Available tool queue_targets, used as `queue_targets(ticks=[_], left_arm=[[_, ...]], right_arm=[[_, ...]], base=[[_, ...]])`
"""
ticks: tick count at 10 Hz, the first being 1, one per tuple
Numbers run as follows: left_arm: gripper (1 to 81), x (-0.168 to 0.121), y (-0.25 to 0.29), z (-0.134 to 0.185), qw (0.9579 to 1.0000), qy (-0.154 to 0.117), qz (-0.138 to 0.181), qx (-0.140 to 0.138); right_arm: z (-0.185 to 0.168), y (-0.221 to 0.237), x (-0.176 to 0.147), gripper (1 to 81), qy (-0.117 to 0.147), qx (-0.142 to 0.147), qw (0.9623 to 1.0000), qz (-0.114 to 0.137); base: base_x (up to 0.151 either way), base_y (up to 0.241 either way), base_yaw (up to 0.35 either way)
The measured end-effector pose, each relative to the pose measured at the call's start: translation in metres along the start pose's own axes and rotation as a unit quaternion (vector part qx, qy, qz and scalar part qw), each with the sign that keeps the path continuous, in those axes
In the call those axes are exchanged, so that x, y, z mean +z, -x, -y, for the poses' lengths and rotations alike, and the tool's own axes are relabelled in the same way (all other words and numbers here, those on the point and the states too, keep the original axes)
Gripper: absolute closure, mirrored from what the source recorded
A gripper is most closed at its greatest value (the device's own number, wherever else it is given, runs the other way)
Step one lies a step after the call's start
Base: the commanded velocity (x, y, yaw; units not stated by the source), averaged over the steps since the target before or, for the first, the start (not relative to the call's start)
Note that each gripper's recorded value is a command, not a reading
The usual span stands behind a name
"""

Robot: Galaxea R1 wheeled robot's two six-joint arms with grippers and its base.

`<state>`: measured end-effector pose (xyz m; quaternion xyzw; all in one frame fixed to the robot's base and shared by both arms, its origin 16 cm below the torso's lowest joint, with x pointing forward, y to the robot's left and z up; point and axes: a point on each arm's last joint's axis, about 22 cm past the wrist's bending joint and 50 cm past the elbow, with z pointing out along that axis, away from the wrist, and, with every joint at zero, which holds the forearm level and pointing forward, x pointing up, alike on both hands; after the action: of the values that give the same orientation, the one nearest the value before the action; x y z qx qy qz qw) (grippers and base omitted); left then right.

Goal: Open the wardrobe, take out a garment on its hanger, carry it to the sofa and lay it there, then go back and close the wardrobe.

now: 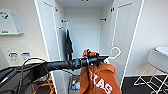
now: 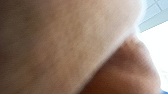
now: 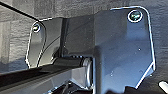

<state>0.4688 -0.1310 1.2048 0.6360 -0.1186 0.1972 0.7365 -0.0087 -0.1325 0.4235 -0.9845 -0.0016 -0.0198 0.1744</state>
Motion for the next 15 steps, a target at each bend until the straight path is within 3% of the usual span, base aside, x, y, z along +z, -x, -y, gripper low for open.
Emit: queue_targets(ticks=[15], left_arm=[[81.1, -0.006, -0.005, 0.011, 0.9999, -0.008, -0.009, -0.012]], right_arm=[[-0.002, 0.000, -0.001, 1.0, -0.001, 0.002, 1.0000, -0.003]], base=[[0.000, 0.000, -0.238]])
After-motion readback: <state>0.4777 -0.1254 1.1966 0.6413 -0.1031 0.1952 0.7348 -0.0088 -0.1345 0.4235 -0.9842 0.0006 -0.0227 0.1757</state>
